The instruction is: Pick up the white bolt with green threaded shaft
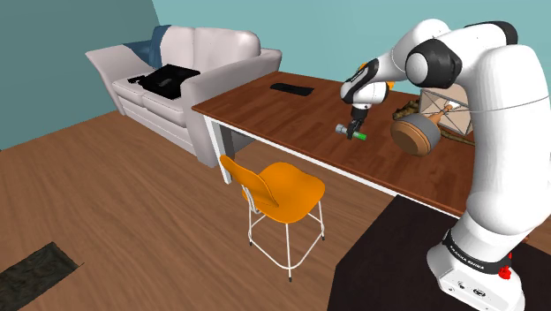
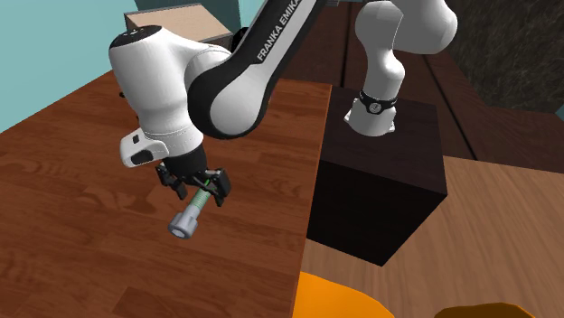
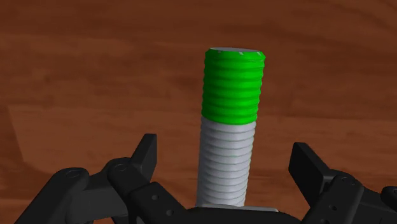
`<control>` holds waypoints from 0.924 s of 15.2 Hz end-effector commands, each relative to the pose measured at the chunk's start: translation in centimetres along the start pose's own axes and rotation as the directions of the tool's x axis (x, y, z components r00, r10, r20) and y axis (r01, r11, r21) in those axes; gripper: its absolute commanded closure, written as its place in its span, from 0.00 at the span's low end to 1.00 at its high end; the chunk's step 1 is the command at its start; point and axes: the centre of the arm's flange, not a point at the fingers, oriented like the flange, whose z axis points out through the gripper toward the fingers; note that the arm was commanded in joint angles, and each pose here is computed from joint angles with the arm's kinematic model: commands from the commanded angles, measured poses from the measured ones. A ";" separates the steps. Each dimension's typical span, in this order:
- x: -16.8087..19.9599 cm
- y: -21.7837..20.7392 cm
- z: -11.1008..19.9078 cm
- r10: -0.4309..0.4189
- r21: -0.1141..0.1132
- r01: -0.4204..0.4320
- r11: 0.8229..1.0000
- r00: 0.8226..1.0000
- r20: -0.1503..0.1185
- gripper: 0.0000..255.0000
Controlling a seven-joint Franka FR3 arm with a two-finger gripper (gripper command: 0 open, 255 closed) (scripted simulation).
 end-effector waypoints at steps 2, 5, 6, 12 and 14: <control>0.0 0.0 0.1 0.000 0.000 0.000 1.000 1.000 0.000 1.00; -0.2 -0.1 0.1 0.000 0.000 0.000 1.000 1.000 0.000 1.00; 0.0 0.0 0.1 0.000 0.000 0.000 1.000 1.000 0.000 1.00; 0.0 0.0 -0.9 0.000 0.000 0.000 1.000 1.000 0.000 1.00; 0.1 -0.1 -2.0 0.000 0.000 0.000 1.000 1.000 0.000 1.00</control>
